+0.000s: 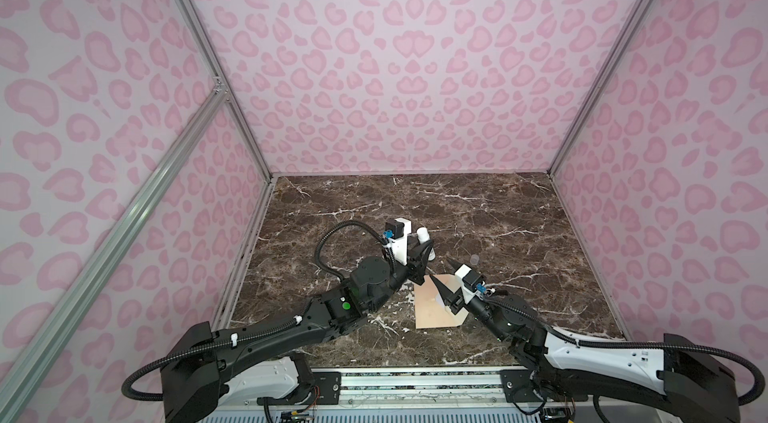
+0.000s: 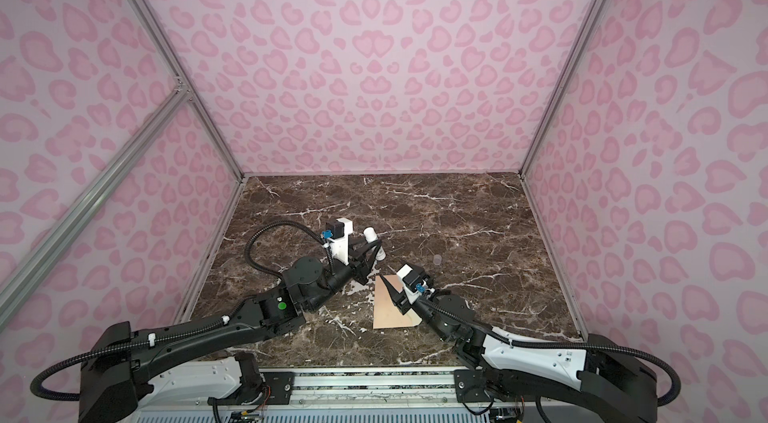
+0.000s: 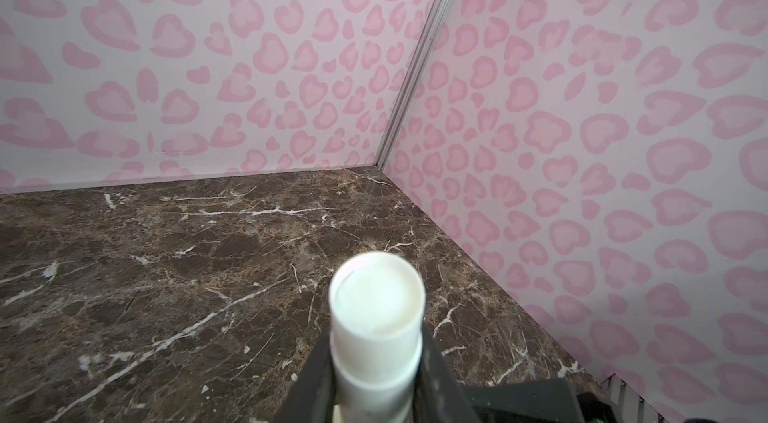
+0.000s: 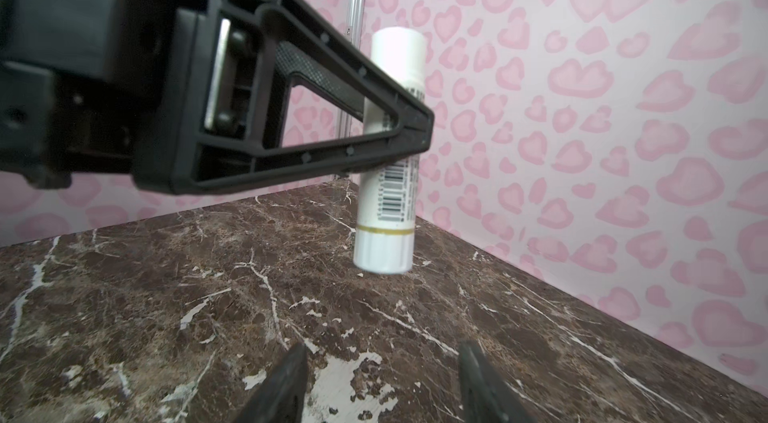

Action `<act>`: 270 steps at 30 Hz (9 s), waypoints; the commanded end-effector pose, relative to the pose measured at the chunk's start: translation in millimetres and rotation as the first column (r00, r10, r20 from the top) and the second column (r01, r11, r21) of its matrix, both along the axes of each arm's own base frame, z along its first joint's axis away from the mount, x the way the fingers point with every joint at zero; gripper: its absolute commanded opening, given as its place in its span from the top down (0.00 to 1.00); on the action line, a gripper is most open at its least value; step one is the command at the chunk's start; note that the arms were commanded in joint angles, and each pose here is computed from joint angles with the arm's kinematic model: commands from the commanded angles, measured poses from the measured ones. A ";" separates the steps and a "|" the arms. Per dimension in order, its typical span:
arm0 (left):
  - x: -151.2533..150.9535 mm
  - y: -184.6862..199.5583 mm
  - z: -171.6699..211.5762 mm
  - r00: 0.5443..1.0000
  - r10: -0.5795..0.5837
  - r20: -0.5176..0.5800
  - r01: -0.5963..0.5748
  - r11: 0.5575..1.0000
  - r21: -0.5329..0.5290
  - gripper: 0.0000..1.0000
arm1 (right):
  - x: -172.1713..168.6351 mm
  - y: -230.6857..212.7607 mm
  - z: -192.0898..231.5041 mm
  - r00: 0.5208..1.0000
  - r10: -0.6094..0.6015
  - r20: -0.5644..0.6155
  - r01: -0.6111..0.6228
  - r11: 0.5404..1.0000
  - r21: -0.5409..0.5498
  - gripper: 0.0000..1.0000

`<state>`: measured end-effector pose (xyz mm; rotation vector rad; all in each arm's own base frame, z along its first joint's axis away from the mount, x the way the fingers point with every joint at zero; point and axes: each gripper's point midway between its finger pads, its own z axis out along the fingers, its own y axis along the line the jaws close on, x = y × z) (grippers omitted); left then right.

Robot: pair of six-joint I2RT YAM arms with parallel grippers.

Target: Place the letter into the envelope and seal it

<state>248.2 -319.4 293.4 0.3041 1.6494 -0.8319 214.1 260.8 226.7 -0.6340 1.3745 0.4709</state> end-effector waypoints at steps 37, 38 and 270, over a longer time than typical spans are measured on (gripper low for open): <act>-13.6 -21.1 -0.6 0.991 -0.128 -0.023 0.128 0.992 -0.004 0.89 | 5.6 28.3 34.2 0.997 0.070 -0.035 -0.065 0.992 0.109 0.85; -18.3 -24.4 -1.2 0.985 -0.173 -0.025 0.173 0.985 0.000 0.89 | 1.4 30.9 35.4 0.993 0.105 -0.052 -0.099 0.989 0.112 0.86; -32.5 10.1 -17.3 0.951 -0.300 -0.081 0.298 0.954 -0.028 0.96 | -35.1 7.1 -3.1 0.926 0.294 -0.238 -0.300 0.954 0.010 0.47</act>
